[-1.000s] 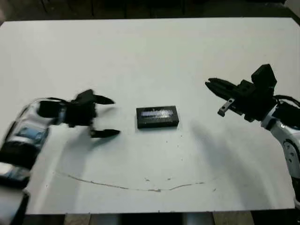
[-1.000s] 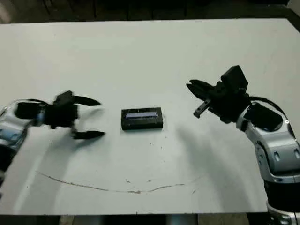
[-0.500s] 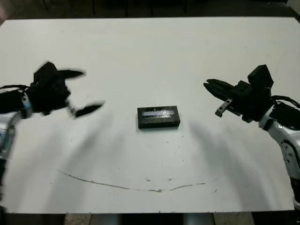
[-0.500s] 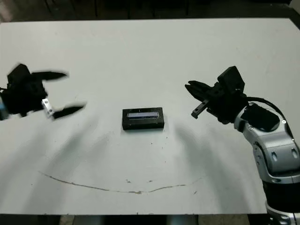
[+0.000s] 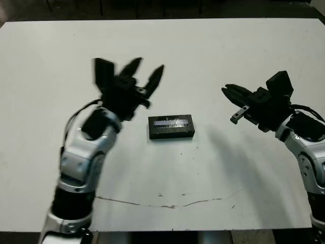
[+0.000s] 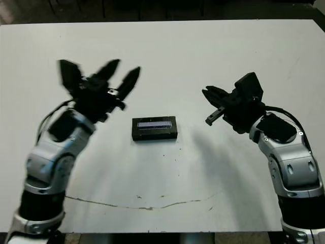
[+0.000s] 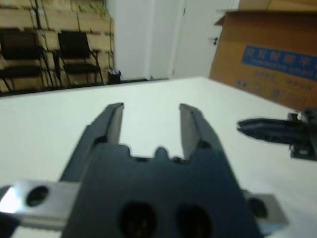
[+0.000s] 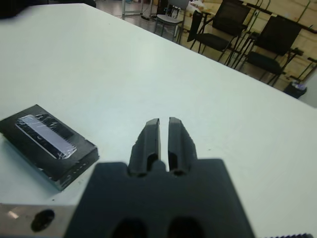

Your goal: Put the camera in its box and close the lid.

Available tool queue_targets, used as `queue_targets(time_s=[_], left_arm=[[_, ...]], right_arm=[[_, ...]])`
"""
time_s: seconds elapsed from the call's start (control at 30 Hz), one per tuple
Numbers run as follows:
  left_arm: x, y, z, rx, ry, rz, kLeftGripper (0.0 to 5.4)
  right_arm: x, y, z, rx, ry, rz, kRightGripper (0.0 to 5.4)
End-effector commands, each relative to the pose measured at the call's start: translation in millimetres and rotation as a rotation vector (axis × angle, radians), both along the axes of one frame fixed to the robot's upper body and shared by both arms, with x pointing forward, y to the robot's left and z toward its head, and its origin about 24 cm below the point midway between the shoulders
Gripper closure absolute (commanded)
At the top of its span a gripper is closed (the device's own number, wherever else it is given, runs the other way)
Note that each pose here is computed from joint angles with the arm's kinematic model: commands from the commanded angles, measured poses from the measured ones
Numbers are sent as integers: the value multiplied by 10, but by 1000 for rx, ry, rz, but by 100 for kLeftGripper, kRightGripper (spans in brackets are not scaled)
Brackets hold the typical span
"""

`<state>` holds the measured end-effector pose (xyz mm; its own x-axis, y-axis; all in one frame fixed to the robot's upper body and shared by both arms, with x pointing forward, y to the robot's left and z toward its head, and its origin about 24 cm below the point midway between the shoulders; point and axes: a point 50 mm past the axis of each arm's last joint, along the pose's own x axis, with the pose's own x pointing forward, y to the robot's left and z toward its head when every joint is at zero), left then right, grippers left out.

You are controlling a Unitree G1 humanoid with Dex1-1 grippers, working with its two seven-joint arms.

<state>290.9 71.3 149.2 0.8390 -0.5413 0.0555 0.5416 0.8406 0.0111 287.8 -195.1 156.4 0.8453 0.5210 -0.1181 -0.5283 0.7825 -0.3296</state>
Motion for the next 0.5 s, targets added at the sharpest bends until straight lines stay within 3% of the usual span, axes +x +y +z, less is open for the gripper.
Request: queue_targets(time_s=[0.03,0.27,0.5], left_arm=[[19,-73,-303,99,115,9,405],[-57,-103,-737,248,232,7,539],[-196,-10,-980,323,319,-9,539]], right_arm=[[-12,-13,-88,3,29,-12,540],[-22,-2,-102,22,37,-4,540],[-27,14,-93,27,42,-3,540]])
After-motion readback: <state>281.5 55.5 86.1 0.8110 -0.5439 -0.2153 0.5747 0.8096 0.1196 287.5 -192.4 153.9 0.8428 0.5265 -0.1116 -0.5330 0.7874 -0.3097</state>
